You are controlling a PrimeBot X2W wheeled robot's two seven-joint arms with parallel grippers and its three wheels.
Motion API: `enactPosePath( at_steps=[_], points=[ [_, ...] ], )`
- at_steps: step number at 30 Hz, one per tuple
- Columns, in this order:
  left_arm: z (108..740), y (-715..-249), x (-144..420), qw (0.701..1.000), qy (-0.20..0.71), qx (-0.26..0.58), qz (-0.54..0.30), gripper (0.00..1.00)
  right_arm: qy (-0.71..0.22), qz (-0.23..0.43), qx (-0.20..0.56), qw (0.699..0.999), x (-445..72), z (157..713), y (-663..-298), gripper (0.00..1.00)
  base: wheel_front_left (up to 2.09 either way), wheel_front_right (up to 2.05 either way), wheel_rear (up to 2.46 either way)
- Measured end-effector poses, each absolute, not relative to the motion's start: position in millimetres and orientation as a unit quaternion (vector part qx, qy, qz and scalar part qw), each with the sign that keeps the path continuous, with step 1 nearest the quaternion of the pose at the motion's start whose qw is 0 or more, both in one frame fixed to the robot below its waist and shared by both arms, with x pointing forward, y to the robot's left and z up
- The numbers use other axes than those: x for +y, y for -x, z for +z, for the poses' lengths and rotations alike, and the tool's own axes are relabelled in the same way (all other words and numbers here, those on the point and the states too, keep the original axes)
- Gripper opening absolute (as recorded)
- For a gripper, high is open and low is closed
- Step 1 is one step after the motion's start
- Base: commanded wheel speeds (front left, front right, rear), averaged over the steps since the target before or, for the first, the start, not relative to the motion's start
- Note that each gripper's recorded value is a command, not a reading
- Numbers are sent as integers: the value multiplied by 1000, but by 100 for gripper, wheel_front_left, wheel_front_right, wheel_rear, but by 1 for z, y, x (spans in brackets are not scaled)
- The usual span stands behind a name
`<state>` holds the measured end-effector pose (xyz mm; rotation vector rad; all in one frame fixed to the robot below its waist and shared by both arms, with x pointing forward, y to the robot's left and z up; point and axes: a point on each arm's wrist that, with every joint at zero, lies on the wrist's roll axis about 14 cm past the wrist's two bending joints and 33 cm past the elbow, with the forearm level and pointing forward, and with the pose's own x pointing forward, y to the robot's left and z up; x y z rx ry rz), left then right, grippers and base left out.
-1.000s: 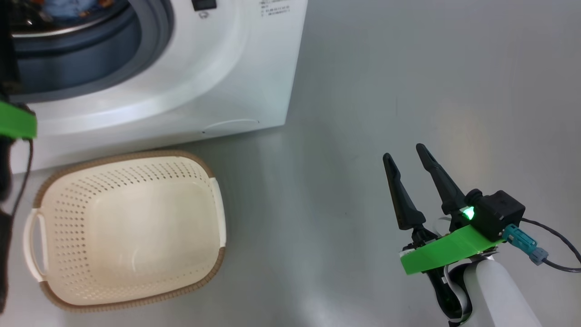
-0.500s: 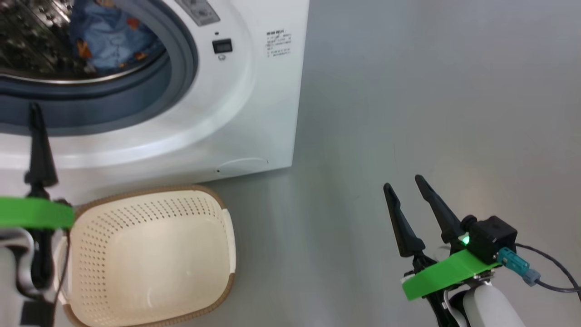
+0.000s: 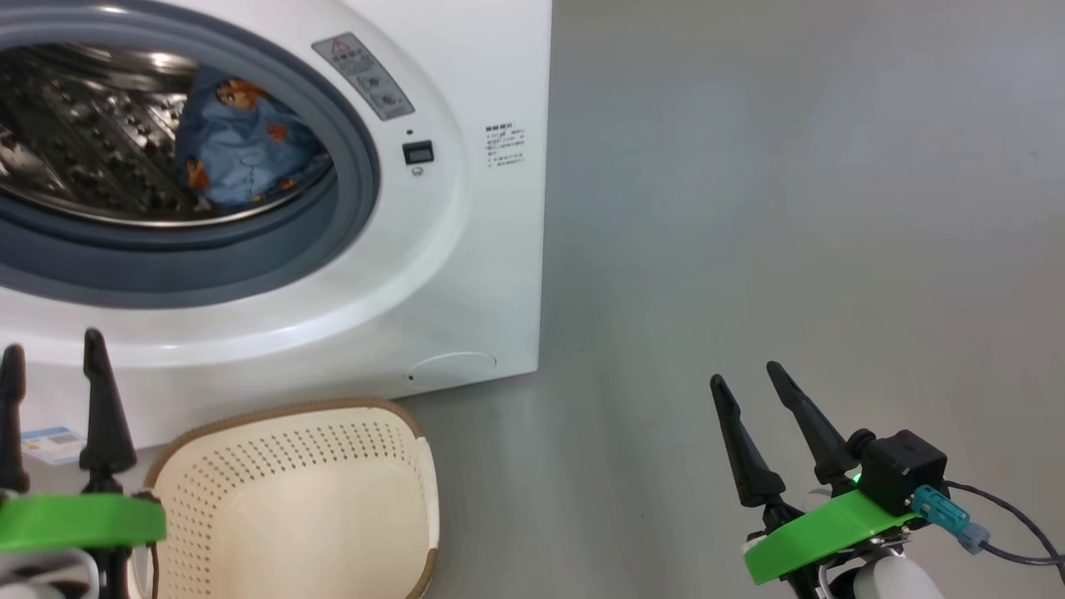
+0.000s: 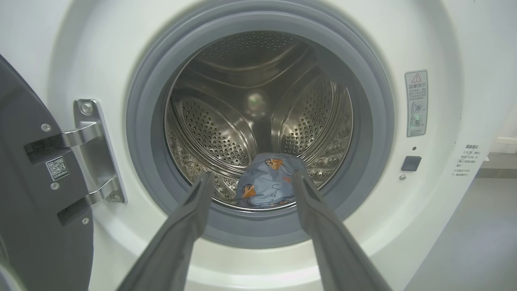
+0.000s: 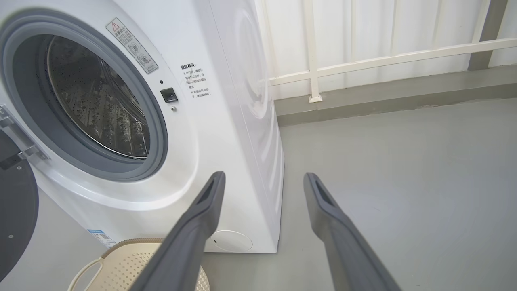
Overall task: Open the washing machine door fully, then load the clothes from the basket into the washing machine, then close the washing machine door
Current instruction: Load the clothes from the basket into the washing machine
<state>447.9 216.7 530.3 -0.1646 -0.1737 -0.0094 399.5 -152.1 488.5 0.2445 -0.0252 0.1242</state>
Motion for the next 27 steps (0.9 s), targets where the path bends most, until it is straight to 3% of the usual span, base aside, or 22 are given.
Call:
enactPosePath(
  at_steps=[27],
  points=[
    [496,-366,211,998,48,-28,7,100,-109,62,-46,991,-155,512,-384,100,0,0,0]
  ],
)
